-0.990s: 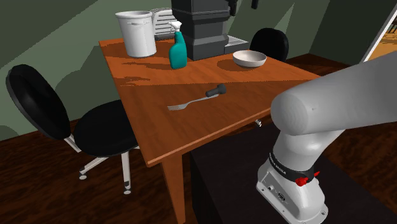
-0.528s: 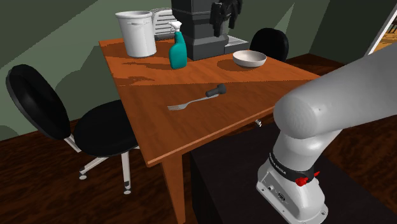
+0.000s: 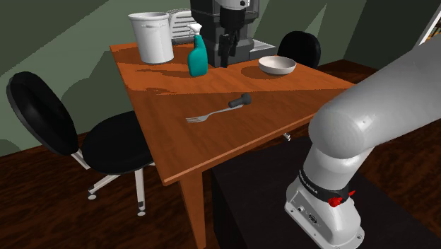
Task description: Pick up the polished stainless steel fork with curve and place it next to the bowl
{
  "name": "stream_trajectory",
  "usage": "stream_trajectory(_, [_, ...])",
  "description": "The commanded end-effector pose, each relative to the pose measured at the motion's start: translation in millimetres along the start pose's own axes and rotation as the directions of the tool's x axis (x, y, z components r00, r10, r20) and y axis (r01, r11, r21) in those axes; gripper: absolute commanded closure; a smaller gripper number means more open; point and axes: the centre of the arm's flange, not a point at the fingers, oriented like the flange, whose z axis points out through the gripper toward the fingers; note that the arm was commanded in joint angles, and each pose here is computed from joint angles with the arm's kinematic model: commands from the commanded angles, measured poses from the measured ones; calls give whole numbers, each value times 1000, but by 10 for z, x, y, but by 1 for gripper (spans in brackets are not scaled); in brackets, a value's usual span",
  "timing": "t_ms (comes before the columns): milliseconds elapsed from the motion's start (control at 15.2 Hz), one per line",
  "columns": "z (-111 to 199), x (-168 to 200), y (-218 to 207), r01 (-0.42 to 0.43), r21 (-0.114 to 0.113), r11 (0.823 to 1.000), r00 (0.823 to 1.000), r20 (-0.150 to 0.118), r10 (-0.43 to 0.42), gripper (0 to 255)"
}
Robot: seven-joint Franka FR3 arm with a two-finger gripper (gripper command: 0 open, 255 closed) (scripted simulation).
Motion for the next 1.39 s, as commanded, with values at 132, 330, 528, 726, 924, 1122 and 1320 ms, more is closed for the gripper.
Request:
stream_trajectory(132, [379,203,-239,189,45,981,982,-6,-189,0])
stream_trajectory(330, [653,304,-463,324,78,943,946,-15,-324,0])
stream_trajectory(528, [919,372,-708,452,109,885,892,-29,-452,0])
stream_trajectory(726, [1176,405,-969,571,137,810,820,-46,-570,0])
stream_trajectory(924, [1328,403,-1034,592,142,793,805,-50,-591,0])
stream_trajectory(1122, [1484,396,-1057,592,142,793,805,-50,-591,0])
stream_trajectory(1320, [1619,390,-1077,592,142,793,805,-50,-591,0])
